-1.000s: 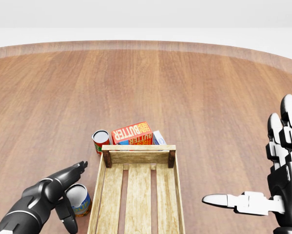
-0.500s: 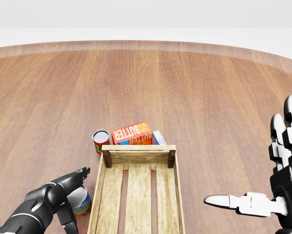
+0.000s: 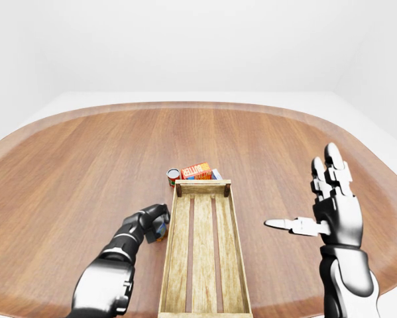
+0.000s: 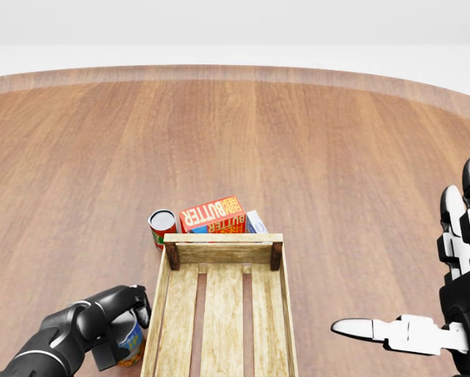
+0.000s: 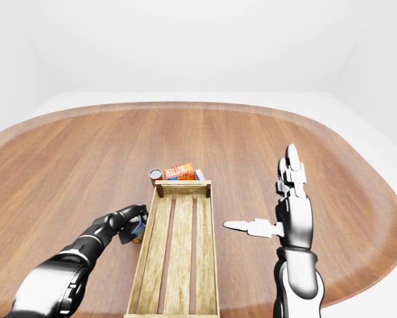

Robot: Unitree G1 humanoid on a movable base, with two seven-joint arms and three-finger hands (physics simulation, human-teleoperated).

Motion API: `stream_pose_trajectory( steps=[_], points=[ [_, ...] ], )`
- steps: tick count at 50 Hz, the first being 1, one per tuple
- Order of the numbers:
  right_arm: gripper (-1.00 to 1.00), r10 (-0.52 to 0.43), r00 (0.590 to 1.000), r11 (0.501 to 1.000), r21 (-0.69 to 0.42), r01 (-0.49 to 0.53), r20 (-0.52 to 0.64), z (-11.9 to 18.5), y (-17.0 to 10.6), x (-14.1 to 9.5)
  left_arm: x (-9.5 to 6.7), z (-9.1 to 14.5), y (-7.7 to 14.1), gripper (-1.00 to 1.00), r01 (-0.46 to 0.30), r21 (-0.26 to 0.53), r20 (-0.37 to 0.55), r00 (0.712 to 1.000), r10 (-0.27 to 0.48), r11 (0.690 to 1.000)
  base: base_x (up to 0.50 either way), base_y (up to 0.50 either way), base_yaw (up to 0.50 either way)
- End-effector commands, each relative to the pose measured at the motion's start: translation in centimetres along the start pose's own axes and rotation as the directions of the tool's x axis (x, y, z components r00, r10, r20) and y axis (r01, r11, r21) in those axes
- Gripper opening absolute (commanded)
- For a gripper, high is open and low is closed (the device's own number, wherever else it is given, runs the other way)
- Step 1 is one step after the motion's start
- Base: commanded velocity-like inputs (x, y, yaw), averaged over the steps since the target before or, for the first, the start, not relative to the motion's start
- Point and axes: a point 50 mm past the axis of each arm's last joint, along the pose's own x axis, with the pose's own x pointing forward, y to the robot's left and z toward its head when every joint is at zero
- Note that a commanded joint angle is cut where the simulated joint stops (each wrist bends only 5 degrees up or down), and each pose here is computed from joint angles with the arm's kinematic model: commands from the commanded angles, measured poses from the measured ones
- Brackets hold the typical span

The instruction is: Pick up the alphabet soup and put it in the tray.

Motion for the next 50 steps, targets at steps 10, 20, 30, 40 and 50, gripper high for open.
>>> stream_pose_trajectory(
  steps=[10,20,30,40,50],
  points=[
    [0.98,0.004,1.000,1.000,0.005,-0.004,-0.002,-0.1,0.0,0.2,-0.9,-2.0,2.7,-1.00,-0.087,-0.066,-0.026,0.996,0.085,0.994,0.00,0.00,0.00],
    [0.98,0.004,1.000,1.000,0.007,-0.004,-0.015,-0.4,0.0,0.0,-2.1,-3.2,6.2,-1.00,-0.208,-0.120,-0.027,0.978,0.206,0.971,0.00,0.00,0.00],
    [0.98,0.010,1.000,1.000,0.012,-0.010,-0.022,-0.6,0.2,0.0,-4.0,-1.9,9.6,-1.00,-0.294,-0.076,0.051,0.953,0.298,0.953,0.00,0.00,0.00],
    [0.98,0.007,1.000,1.000,0.012,-0.007,-0.013,-0.3,-0.1,0.0,-9.9,2.4,14.1,-1.00,-0.381,0.019,0.169,0.912,0.373,0.924,0.00,0.00,0.00],
    [0.98,0.020,1.000,1.000,0.006,-0.020,-0.010,-0.3,0.2,0.1,-14.7,6.3,15.3,-1.00,-0.562,0.062,0.323,0.793,0.516,0.825,0.00,0.00,0.00]
  ],
)
